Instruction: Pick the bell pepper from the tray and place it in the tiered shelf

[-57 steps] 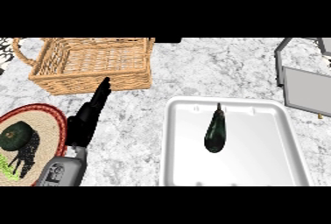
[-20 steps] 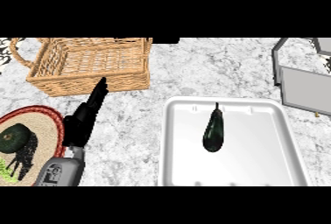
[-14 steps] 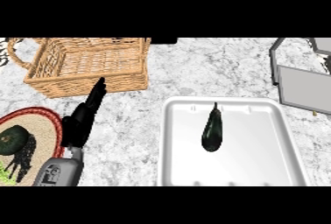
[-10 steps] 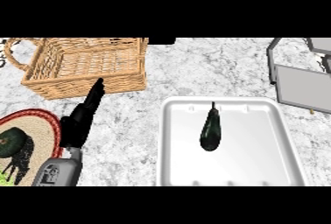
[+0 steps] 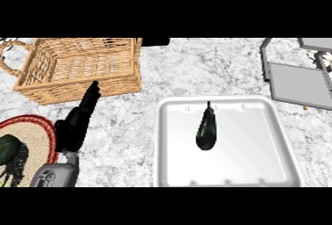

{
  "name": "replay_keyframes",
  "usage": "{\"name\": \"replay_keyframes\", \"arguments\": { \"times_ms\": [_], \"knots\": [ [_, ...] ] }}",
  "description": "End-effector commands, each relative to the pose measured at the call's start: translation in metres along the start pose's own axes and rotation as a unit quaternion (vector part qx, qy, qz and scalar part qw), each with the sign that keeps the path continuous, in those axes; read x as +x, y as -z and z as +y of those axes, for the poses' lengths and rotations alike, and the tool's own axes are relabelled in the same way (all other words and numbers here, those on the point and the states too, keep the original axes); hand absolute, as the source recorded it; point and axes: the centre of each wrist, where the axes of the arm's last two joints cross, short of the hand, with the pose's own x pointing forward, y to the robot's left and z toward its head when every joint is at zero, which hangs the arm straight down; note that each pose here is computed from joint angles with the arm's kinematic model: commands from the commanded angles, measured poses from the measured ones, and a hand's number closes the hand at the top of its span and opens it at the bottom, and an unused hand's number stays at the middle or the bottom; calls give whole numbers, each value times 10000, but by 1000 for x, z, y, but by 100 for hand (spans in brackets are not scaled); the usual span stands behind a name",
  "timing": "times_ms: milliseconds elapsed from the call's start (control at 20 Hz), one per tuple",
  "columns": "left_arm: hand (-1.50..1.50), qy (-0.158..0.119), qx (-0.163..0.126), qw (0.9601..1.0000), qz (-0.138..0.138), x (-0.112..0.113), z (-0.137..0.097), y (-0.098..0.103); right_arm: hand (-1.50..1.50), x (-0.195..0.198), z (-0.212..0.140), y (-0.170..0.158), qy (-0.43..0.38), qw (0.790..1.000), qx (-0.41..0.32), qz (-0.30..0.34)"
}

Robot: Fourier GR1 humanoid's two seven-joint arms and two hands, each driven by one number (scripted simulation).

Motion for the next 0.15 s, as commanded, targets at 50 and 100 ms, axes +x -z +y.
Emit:
{"name": "replay_keyframes", "arguments": {
  "times_ms": [50, 100],
  "knots": [
    [0, -45, -9, 10000, 30, 1, 3, -4, -150, -21, -75, -4, -61, 9997, 176, -124],
    [0, -66, -110, 9999, -46, 1, 4, -5, -150, -37, -78, -2, -47, 9996, 280, 21]
  ]
}}
